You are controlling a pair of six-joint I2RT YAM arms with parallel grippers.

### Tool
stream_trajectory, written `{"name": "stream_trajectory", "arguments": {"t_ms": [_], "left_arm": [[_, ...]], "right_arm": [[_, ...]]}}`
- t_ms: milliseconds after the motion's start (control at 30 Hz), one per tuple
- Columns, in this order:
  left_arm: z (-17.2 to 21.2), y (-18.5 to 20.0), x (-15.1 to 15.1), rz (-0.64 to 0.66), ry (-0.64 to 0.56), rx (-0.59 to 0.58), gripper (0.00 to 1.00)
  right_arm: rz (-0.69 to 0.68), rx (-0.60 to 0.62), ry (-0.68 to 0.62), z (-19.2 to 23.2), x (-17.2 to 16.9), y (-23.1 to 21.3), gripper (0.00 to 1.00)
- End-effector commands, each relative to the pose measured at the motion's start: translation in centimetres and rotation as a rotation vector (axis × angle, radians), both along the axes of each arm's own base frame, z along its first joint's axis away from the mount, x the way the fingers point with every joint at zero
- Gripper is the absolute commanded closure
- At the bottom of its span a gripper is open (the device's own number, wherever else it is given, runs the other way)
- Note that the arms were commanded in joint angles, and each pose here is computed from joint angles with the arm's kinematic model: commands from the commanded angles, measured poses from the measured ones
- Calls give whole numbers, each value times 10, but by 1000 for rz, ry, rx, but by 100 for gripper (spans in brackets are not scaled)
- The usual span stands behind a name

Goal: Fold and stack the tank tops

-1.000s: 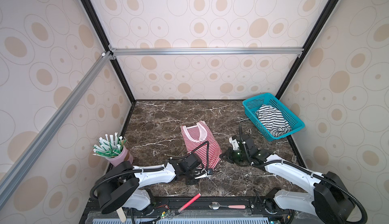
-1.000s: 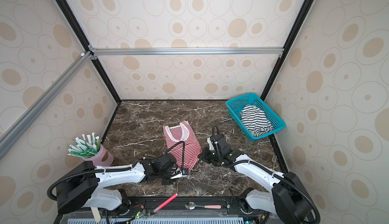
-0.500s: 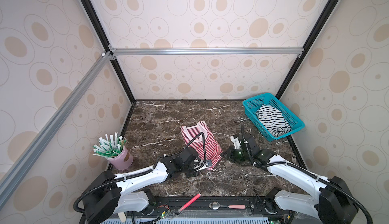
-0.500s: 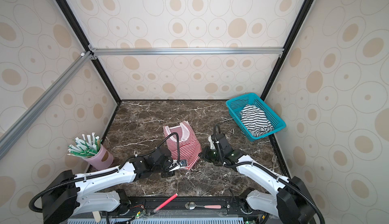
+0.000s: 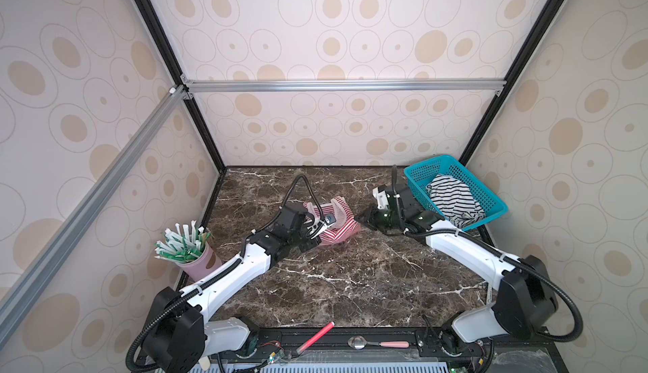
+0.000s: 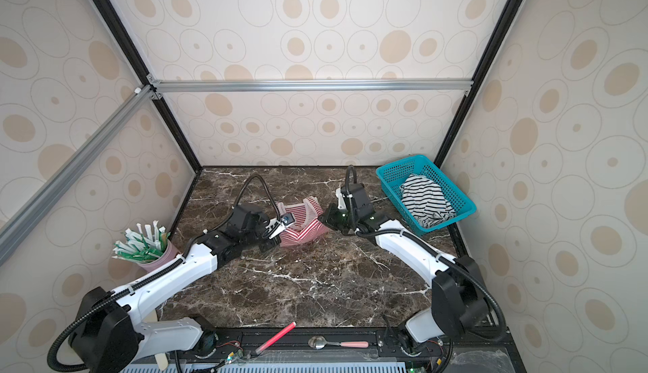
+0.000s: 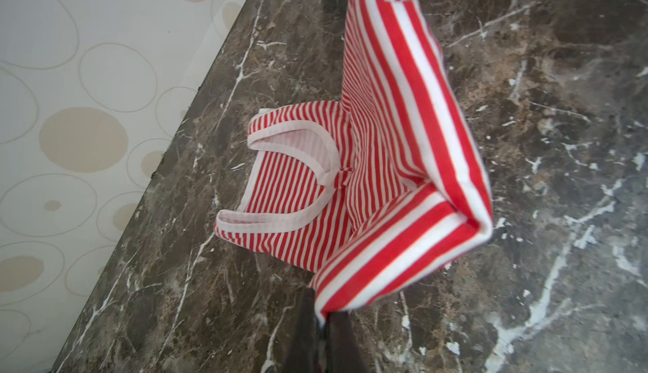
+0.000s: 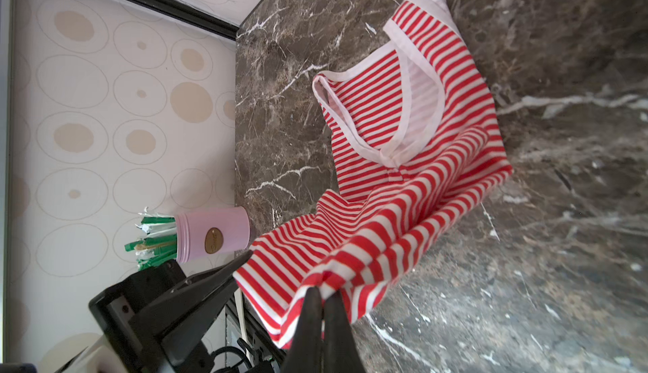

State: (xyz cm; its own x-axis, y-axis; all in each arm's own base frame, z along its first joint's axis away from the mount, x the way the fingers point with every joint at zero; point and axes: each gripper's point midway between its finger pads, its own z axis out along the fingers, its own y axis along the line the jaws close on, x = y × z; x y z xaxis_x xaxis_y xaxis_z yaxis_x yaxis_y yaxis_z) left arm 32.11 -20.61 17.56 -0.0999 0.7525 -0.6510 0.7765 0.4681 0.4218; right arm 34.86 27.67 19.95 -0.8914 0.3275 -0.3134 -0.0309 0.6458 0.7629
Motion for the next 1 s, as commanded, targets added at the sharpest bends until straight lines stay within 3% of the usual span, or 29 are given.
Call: {"name": "stream_trajectory", "arguments": {"t_ms": [0, 200, 467, 833, 900, 967], "left_arm": [[22, -2, 22, -32, -39, -21, 100], [22, 7, 70, 8, -25, -35, 100], [-20, 18, 138, 73, 70, -14, 100], [-46, 26, 219, 172, 91, -19, 100], [-55, 29, 233, 206, 93, -5, 100], [-62, 34, 246, 256, 85, 8, 100]], "right_arm": [[18, 34, -39, 19, 25, 12, 100], [-6, 53, -19, 16, 72, 21, 100], [-75, 66, 49, -20, 135, 7, 100], [-97, 121, 65, -50, 216, 3, 100], [-97, 139, 66, -55, 231, 4, 94], [-96, 154, 58, -58, 244, 4, 74]]}}
